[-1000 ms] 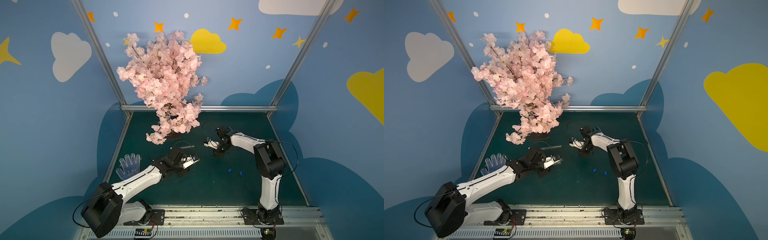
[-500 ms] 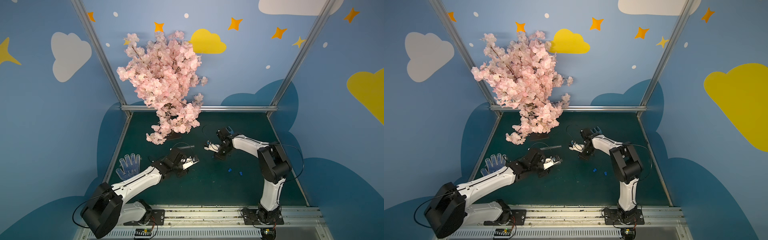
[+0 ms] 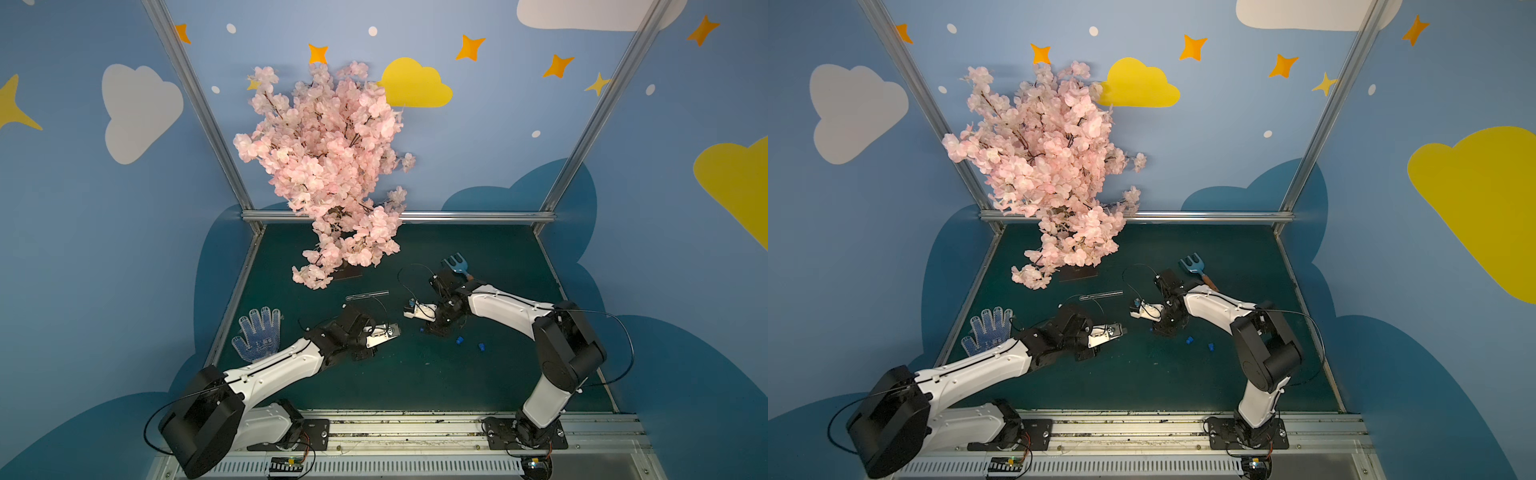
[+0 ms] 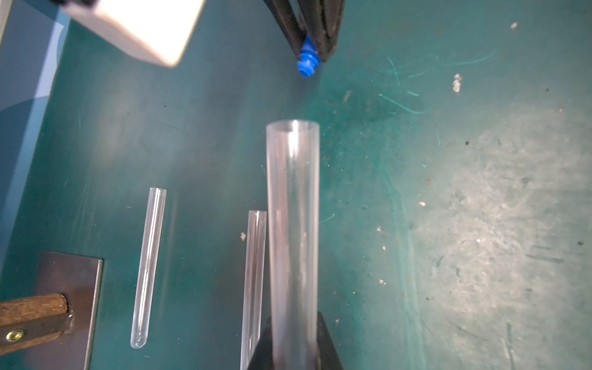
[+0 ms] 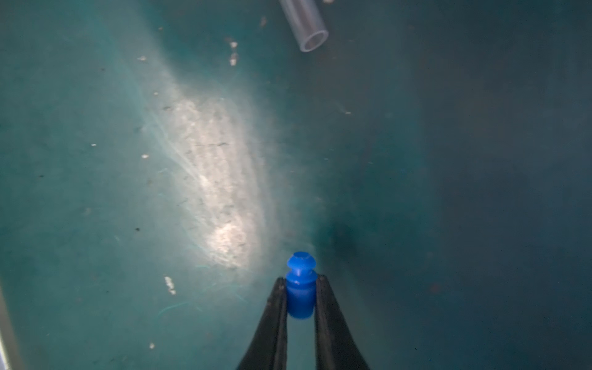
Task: Insert stoppers into test tubes
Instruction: Pick up the stopper from the center of the board, then insert the stopper into the test tube.
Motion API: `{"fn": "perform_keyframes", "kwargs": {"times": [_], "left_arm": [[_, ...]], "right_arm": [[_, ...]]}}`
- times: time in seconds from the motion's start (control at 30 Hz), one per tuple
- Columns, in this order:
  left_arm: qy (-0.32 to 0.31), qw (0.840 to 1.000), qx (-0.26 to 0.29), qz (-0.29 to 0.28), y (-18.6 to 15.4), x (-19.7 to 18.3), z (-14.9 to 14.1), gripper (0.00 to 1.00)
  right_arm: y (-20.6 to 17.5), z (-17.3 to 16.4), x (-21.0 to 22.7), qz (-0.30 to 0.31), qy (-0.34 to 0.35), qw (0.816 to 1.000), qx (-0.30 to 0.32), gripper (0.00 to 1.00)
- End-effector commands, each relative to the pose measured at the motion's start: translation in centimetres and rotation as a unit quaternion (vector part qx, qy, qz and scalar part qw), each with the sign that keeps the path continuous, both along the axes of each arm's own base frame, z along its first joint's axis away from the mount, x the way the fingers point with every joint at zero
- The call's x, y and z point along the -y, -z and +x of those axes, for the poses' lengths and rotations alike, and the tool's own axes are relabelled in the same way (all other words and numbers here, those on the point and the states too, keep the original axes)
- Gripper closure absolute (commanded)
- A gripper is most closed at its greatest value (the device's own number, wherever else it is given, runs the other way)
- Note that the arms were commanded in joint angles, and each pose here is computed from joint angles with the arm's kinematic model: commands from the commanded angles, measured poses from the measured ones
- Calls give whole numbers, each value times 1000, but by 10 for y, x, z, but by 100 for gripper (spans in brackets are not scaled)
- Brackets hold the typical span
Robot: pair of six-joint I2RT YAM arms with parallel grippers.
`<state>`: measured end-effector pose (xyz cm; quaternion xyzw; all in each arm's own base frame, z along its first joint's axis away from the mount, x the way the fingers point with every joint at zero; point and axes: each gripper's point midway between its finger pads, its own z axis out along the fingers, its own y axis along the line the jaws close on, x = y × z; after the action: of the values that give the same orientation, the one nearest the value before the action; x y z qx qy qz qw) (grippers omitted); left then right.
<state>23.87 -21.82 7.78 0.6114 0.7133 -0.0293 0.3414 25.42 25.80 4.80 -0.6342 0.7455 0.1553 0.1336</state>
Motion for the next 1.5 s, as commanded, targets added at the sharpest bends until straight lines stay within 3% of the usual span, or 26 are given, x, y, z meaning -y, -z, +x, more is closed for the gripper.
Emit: {"fn": "perform_keyframes", "kwargs": {"times": [0.0, 0.3, 0.6, 1.47], "left_arm": [[26, 999, 15, 24, 6, 1, -3, 92], [78, 993, 88, 2, -17, 16, -3, 93], [108, 983, 144, 17, -32, 19, 5, 93], [136, 976, 169, 12, -42, 31, 8, 93]], "right_arm": [[-21, -8, -11, 42, -17, 999, -1, 85], [-53, -39, -23, 89, -31, 995, -32, 83], [-81, -61, -24, 123, -47, 991, -26, 82], [-87, -66, -42, 138, -57, 988, -35, 83]]}}
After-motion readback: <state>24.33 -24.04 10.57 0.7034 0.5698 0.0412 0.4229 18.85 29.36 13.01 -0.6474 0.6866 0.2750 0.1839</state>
